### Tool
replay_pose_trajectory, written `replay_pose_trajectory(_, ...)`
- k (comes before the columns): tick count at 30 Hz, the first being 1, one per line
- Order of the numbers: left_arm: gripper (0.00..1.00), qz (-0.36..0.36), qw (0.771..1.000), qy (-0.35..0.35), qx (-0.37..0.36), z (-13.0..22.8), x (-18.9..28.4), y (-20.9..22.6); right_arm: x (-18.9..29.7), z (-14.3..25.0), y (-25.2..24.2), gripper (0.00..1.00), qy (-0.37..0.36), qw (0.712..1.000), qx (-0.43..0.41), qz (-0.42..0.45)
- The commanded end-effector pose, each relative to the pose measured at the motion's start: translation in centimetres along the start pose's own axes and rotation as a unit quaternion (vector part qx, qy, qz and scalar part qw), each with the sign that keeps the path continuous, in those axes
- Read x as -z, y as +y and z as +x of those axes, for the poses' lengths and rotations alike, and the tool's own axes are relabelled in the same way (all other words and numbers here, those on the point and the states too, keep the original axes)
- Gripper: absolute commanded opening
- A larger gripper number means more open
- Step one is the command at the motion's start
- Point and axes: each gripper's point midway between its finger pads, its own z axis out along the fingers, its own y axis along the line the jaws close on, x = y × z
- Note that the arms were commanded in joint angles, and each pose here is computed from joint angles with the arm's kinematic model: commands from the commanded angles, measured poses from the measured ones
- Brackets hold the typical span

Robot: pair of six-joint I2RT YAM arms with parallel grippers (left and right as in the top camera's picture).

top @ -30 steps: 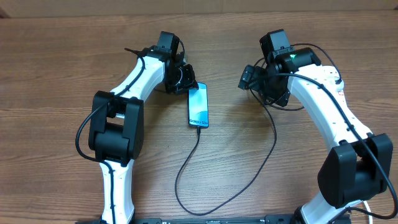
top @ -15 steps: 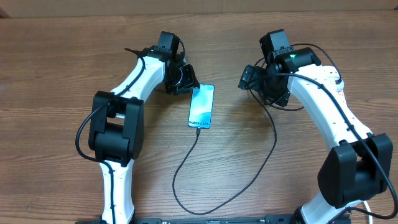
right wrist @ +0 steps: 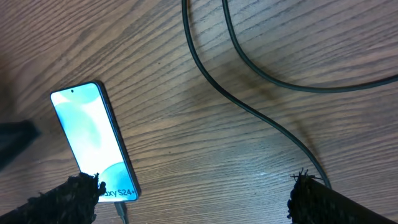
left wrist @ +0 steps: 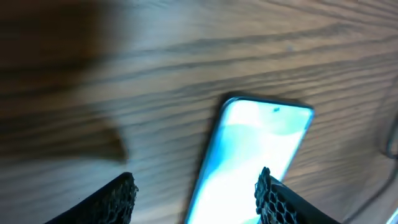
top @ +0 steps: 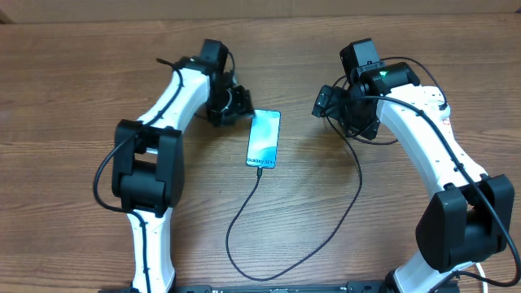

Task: Plug charger to phone and switch on socket
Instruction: 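Open the left gripper and lift it away from the phone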

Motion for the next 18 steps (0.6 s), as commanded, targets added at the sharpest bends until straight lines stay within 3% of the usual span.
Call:
replay_pose_trajectory(1, 0.64, -0.077, 0.990, -0.106, -0.051, -3.1, 8.6, 0.5, 1.0, -0.6, 0.1, 1.00, -0.019, 1.000, 0.002, -0.005)
replay_pose_trajectory(5, 0.62, -0.140, 0.974, -0.167, -0.061, -2.3, 16.4, 0.4, 1.0, -0.9, 0.3, 1.00, -0.024, 1.000, 0.002, -0.009)
replay_pose_trajectory(9, 0.64, -0.177, 0.955, -0.228, -0.067, 0.9, 24.8, -0.4, 1.0, -1.0, 0.4, 1.00, -0.026, 1.000, 0.002, -0.011)
replay_pose_trajectory(10, 0.72, -0.176, 0.953, -0.238, -0.069, 1.9, 26.4, -0.6, 1.0, -1.0, 0.4, 1.00, -0.026, 1.000, 0.002, -0.011)
replay_pose_trajectory(11, 1.00, -0.175, 0.950, -0.249, -0.071, 2.9, 27.8, -0.8, 1.0, -1.0, 0.4, 1.00, -0.026, 1.000, 0.002, -0.011)
replay_pose_trajectory(18, 1.00, -0.160, 0.943, -0.282, -0.076, 9.1, 33.7, -0.7, 1.0, -1.0, 0.4, 1.00, -0.026, 1.000, 0.002, -0.011)
